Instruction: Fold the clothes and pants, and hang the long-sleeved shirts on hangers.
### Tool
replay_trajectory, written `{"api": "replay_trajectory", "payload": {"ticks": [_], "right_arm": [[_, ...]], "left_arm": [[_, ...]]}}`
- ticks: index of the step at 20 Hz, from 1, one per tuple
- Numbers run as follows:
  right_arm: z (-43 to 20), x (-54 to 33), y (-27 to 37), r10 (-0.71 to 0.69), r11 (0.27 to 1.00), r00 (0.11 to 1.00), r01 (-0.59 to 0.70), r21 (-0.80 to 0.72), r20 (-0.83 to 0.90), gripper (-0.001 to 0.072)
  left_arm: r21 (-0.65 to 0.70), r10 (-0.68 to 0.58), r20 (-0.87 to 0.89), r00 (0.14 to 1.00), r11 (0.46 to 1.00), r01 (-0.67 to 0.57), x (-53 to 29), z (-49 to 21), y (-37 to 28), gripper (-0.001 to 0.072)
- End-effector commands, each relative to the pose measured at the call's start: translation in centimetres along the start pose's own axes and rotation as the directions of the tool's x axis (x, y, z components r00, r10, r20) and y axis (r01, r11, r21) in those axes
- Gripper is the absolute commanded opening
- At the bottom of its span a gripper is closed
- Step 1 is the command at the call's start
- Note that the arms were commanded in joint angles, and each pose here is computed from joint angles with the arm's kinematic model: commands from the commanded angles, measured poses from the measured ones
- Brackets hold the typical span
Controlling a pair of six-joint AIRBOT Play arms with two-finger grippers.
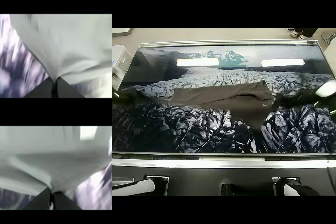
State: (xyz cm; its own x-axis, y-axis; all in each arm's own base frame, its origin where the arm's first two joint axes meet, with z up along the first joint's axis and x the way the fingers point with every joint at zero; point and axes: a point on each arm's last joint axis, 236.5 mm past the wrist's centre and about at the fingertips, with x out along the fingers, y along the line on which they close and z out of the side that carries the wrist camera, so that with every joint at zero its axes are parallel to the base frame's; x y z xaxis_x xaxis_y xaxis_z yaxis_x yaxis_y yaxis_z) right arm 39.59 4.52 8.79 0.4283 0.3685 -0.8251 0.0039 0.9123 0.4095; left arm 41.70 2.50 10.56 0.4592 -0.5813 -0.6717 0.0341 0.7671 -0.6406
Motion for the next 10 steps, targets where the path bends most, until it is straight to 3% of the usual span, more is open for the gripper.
{"api": "replay_trajectory", "payload": {"ticks": [1, 3, 4, 8, 10], "right_arm": [[13.7, -20.2, 3.5, -0.145, 0.933, 0.773, 0.315, -0.176, 0.618, 0.0041], [15.7, -33.8, 8.2, -0.079, 0.895, 0.501, 0.416, -0.159, 0.862, 0.0042], [14.5, -38.5, 10.3, -0.041, 0.889, 0.419, 0.429, -0.158, 0.907, 0.0042], [7.0, -45.9, 13.7, 0.016, 0.884, 0.332, 0.435, -0.168, 0.943, 0.0042], [3.8, -50.0, 15.3, 0.061, 0.88, 0.229, 0.447, -0.16, 0.972, 0.0042]], "left_arm": [[0.307, -0.133, 0.585, 0.8, 0.95, -0.066, -15.2, 11.4, -15.4, 0.002], [0.413, -0.225, 0.791, 0.569, 0.883, -0.224, -25.9, 11.6, -24.5, 0.0021], [0.443, -0.277, 0.835, 0.475, 0.851, -0.284, -29.9, 9.8, -28.4, 0.0021], [0.509, -0.398, 0.857, 0.327, 0.747, -0.428, -36.7, 0.0, -37.6, 0.0021], [0.476, -0.393, 0.879, 0.268, 0.728, -0.493, -38.7, -3.5, -39.2, 0.002]]}}
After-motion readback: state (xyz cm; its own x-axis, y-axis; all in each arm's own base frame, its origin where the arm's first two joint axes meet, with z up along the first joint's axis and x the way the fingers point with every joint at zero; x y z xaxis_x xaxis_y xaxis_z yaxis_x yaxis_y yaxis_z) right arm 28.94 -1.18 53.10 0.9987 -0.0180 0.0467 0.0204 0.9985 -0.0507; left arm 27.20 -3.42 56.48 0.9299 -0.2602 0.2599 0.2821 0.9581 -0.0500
